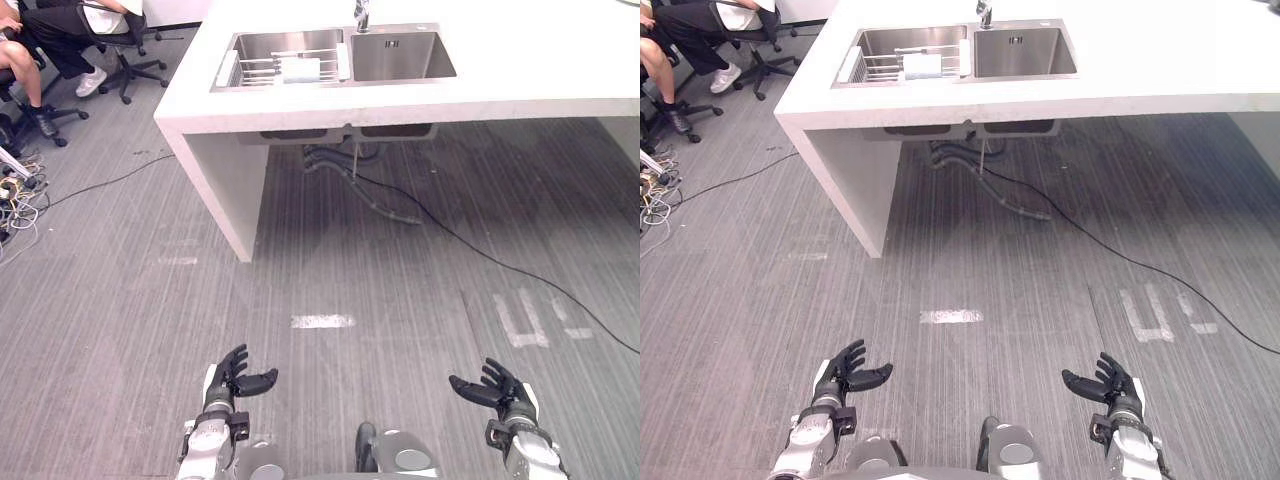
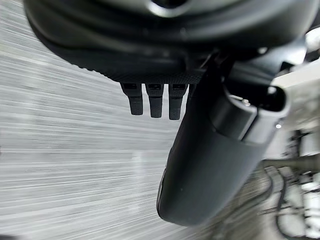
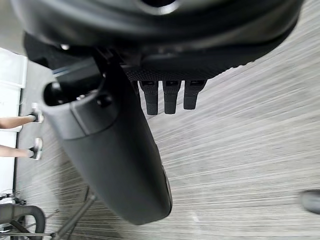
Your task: Walk over to the sink, pick up the cup, carry it to the dishwasher, place the cup inside the dishwasher, then close the dishwasher door
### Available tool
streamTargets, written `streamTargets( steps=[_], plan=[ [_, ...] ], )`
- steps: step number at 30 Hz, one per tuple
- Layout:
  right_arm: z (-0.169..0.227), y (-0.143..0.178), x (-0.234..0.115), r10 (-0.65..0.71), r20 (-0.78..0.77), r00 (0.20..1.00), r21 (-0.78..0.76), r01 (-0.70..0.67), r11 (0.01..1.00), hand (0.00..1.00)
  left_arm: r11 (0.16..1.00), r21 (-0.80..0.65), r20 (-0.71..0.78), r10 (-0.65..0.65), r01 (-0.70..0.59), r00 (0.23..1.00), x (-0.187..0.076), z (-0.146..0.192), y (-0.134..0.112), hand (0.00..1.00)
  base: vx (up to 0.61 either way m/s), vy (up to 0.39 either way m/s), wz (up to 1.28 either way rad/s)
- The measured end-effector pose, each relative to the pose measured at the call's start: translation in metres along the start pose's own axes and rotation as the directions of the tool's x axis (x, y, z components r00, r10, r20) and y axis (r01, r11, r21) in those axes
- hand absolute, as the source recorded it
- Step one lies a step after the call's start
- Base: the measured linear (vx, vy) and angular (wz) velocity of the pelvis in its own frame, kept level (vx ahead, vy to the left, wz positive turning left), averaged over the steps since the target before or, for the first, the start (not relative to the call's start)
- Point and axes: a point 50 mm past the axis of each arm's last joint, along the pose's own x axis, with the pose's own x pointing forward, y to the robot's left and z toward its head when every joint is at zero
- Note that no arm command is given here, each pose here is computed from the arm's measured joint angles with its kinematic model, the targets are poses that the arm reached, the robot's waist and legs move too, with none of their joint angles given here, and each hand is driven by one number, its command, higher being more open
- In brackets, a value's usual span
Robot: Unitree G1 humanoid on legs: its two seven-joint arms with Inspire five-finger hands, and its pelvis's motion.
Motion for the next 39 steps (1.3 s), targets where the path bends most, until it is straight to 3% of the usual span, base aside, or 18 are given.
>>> streamTargets(
  steps=[5,8,12,16,18,22,27,31,36,39],
  plan=[
    [-0.009,0.006,-0.003,0.017,-0.032,0.999,-0.027,-0.018,0.999,0.90,0.996,-0.086,0.251,0.021,0.001,0.968,-0.012,0.054,-0.009,0.90,0.50,0.117,-0.44],
    [-0.036,0.013,-0.015,0.025,-0.105,0.994,-0.002,-0.025,1.000,0.90,0.993,-0.117,0.416,0.042,0.007,0.908,-0.024,0.093,-0.008,0.90,0.57,0.247,-0.53],
    [-0.056,0.020,-0.021,0.034,-0.186,0.982,0.016,-0.032,0.999,0.90,0.986,-0.167,0.609,0.125,-0.027,0.783,-0.039,0.146,-0.001,0.90,0.52,0.161,0.03],
    [-0.057,0.025,-0.022,0.088,-0.188,0.978,0.007,-0.088,0.996,0.90,0.963,-0.240,0.715,0.259,-0.120,0.649,-0.055,0.177,0.016,0.90,0.61,0.076,-0.20],
    [-0.055,0.022,-0.022,0.090,-0.183,0.979,-0.002,-0.092,0.996,0.90,0.957,-0.256,0.768,0.287,-0.136,0.572,-0.062,0.192,0.016,0.90,0.56,-0.034,0.12],
    [-0.061,0.007,-0.028,0.076,-0.190,0.979,-0.030,-0.083,0.996,0.90,0.957,-0.218,0.824,0.284,-0.189,0.490,-0.064,0.211,0.015,0.90,0.71,-0.163,0.62],
    [-0.046,-0.017,-0.023,0.040,-0.149,0.988,-0.081,-0.053,0.995,0.90,0.994,-0.024,0.895,0.067,-0.103,0.442,-0.055,0.244,-0.019,0.90,0.59,-0.213,0.43],
    [-0.025,-0.014,-0.017,0.075,-0.054,0.996,-0.091,-0.080,0.993,0.90,0.975,0.154,0.940,-0.096,-0.158,0.326,-0.064,0.266,-0.018,0.90,0.36,-0.065,-0.13],
    [-0.032,-0.021,-0.018,0.070,-0.088,0.994,-0.108,-0.079,0.991,0.90,0.917,0.354,0.901,-0.282,-0.185,0.328,-0.064,0.261,-0.038,0.90,0.24,0.161,-0.02],
    [-0.047,-0.006,-0.022,0.103,-0.140,0.985,-0.081,-0.115,0.990,0.90,0.836,0.518,0.824,-0.430,-0.182,0.369,-0.060,0.249,-0.053,0.90,0.15,0.135,0.27]
  ],
)
